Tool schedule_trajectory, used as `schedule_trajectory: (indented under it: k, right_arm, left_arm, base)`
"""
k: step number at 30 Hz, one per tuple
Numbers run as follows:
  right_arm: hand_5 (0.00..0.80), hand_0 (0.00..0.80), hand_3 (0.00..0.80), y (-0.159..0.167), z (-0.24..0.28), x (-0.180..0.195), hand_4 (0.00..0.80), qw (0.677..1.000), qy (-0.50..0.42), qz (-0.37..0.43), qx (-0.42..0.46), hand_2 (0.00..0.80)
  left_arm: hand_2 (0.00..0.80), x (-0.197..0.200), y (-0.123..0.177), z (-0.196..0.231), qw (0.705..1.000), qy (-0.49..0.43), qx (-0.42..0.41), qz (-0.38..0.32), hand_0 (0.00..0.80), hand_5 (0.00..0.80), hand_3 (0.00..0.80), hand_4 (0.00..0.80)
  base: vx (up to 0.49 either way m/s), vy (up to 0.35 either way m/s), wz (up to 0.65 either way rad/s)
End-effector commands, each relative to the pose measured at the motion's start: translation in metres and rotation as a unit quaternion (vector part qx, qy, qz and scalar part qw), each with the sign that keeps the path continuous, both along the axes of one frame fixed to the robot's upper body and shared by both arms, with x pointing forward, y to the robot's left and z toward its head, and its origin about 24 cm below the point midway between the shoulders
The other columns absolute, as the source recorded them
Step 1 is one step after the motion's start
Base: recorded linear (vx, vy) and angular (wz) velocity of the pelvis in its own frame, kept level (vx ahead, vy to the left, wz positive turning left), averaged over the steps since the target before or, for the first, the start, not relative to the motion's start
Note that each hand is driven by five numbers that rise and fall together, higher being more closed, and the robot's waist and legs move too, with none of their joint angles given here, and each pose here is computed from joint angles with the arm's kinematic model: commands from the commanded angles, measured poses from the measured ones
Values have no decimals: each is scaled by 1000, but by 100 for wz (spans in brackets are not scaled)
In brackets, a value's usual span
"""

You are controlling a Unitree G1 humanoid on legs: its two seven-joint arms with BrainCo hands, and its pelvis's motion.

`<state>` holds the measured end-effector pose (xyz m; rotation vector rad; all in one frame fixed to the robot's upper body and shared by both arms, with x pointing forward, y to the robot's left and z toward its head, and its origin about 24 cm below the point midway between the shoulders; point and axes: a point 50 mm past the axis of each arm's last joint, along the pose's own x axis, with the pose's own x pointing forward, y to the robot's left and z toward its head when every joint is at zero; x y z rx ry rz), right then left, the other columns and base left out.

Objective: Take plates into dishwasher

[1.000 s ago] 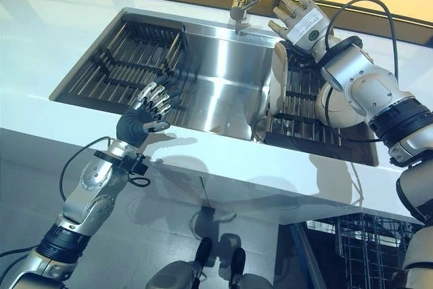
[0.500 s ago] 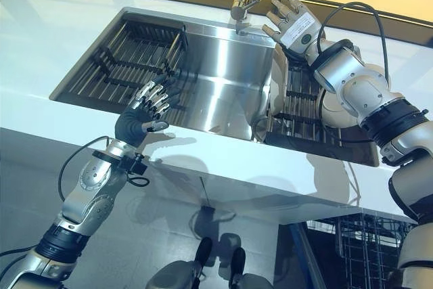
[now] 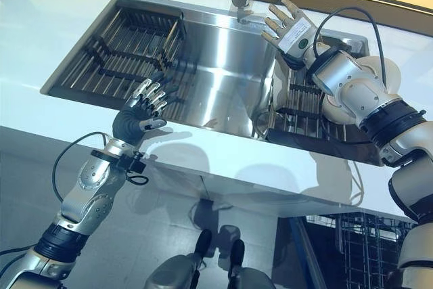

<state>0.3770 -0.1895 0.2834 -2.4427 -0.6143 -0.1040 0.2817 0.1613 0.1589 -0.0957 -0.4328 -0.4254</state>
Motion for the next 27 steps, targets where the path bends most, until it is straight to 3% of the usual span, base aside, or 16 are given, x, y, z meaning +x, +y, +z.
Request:
schedule_trajectory:
  k: [1,17,18,20,21,27]
  right_arm:
    - [0,0,0,20,47,-8,0,996,-74,25,-43,0]
    - [0,0,0,23,28,-4,0,992,-14,-32,-123,0]
    - [82,82,82,23,28,-3,82,992,-10,-36,-124,82]
    - [599,599,599,22,27,-1,599,990,-3,-46,-135,599]
    - [800,800,800,21,27,0,800,988,-1,-52,-142,800]
    - [800,800,800,15,24,3,800,985,13,-81,-149,800]
  left_arm:
    - [0,0,-4,26,998,-67,-13,-15,0,0,0,0]
    - [0,0,-2,34,996,-88,-17,-8,0,0,0,0]
    - [0,0,-2,34,996,-89,-16,-8,0,0,0,0]
    - [0,0,-2,35,996,-92,-16,-7,0,0,0,0]
    - [0,0,-2,35,996,-93,-16,-6,0,0,0,0]
    - [0,1,0,40,995,-101,-18,-4,0,0,0,0]
  base:
    - [0,0,0]
    - [0,0,0]
    - [0,0,0]
    - [-15,4,0]
    - [-31,11,-1]
    - [-11,5,0]
